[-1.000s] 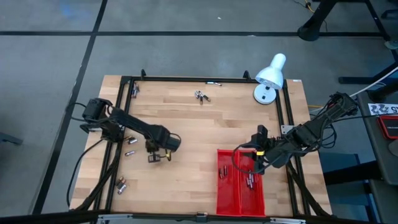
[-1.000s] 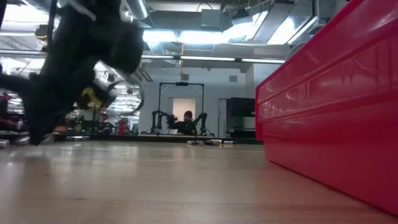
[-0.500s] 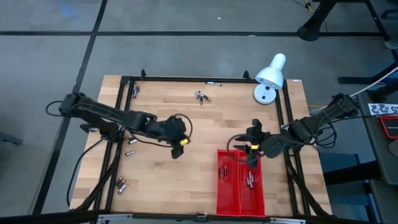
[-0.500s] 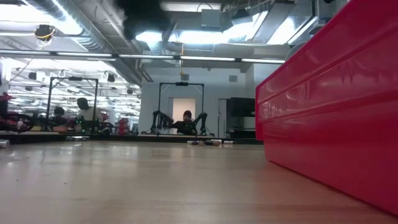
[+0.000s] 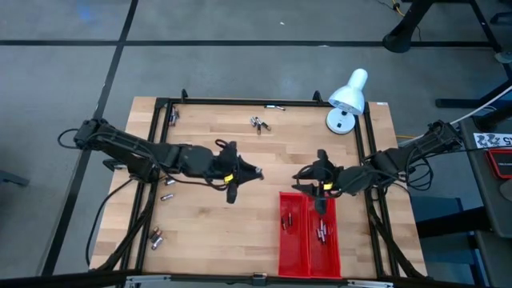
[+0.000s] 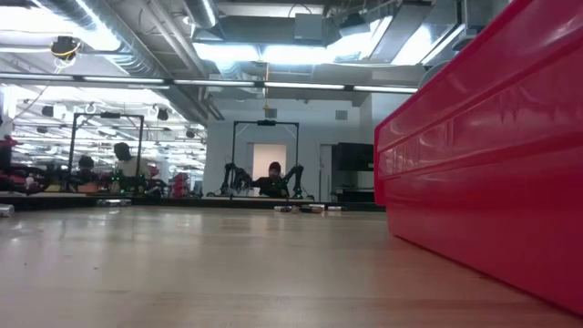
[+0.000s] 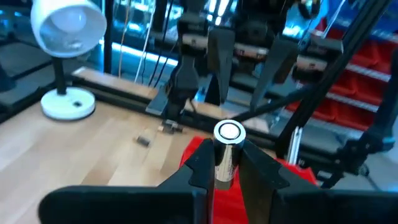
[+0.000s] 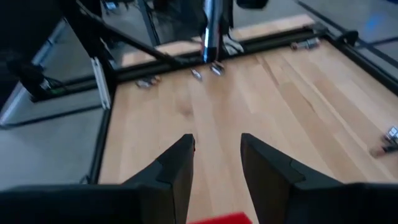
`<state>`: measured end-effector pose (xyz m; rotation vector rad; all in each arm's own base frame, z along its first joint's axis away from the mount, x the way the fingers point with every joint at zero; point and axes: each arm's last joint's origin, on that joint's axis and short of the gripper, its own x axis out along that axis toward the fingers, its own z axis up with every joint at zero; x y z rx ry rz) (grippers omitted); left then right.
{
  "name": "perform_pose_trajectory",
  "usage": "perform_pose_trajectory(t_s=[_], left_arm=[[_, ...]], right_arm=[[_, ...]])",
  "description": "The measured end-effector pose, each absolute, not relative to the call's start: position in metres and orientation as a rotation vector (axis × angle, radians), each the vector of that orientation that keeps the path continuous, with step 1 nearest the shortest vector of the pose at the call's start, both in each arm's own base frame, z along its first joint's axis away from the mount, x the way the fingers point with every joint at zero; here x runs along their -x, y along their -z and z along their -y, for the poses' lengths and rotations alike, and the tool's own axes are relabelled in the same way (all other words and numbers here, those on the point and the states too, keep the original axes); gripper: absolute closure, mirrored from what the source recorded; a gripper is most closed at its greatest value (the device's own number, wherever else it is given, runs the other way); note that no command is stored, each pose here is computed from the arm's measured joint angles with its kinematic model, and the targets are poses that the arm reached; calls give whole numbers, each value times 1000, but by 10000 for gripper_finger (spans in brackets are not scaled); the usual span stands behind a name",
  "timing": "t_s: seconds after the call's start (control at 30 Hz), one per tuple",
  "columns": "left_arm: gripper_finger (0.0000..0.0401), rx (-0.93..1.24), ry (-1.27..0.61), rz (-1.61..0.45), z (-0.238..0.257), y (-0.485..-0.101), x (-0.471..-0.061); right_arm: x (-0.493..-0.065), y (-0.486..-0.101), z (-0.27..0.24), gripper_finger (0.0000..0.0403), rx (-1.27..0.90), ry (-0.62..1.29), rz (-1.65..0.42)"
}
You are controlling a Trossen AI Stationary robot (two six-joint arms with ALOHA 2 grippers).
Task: Sort batteries
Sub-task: Put the silver battery into the right red bin
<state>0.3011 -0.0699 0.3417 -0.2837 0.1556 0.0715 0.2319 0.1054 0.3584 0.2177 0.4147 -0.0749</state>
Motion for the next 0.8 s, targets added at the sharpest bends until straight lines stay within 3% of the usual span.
perform_pose_trajectory(t_s=[0.4, 0.6, 0.8], left_arm=[[356, 282, 22, 6, 75, -355, -306], [352, 288, 155, 61, 81, -354, -316], [352, 348, 212, 206, 81, -332, -317]], right_arm=[[-261, -356, -120, 269, -195, 32, -285], [-263, -359, -121, 269, -214, 30, -242], [-264, -361, -121, 269, -225, 42, -220]])
